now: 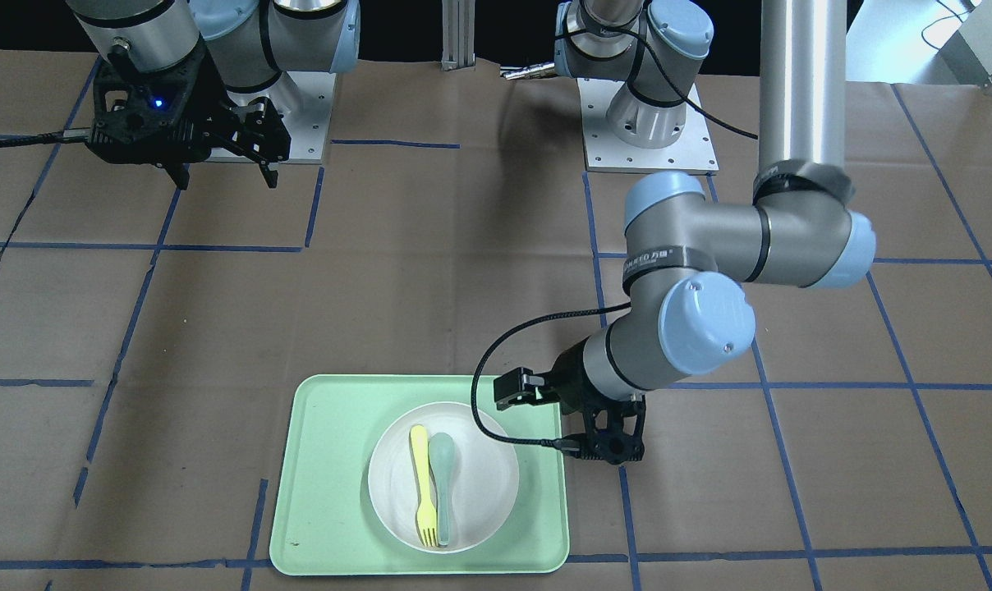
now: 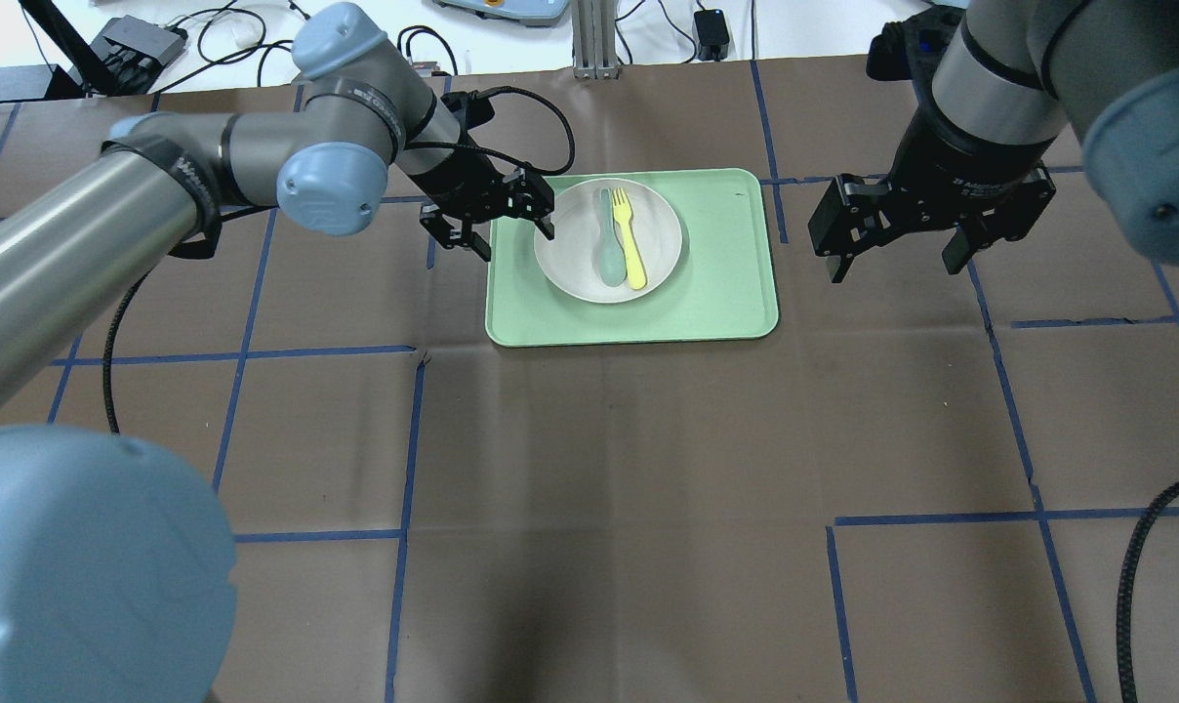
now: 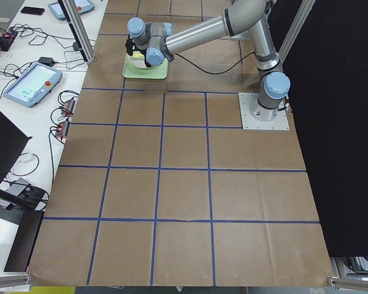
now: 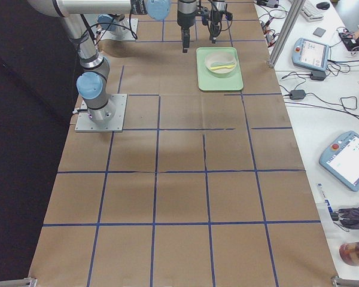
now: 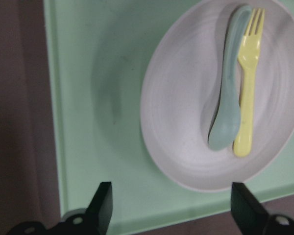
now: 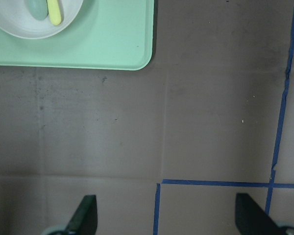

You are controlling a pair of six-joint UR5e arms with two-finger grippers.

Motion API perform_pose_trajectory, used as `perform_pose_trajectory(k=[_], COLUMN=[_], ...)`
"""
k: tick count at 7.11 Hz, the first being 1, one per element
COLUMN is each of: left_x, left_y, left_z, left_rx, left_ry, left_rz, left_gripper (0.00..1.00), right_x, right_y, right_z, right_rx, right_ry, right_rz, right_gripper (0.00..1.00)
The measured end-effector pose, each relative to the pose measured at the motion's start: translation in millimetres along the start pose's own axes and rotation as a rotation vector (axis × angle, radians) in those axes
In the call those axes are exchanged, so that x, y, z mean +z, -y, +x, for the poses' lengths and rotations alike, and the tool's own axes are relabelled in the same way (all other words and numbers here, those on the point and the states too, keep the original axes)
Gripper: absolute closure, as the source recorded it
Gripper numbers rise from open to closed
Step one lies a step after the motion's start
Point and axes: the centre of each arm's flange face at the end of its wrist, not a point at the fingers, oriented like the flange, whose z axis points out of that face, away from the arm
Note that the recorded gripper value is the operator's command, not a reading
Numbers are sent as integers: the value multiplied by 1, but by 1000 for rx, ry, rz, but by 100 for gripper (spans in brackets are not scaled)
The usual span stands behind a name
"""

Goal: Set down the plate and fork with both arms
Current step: 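Release the plate and raise the left gripper away from the tray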

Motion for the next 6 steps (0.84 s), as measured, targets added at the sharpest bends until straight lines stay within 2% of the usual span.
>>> perform_pose_trajectory(k=[2,3,4,6], left_x=[-96,-135,-159,-174], left_y=[-79,-119,-152,-196], left_z=[4,-2,-12,-29], left_rx=[7,13,15,16], left_ry=[191,266,295,308], left_rz=[-1,4,4,10], left_gripper=[0,0,0,0], right_x=[-5,-7,-9,-13], right_y=[4,11,27,73], right_z=[-1,-2,-4,-23], right_rx=[-1,2,9,18], right_ry=[-7,-7,-3,1], right_rz=[20,31,38,49], right_gripper=[0,0,0,0])
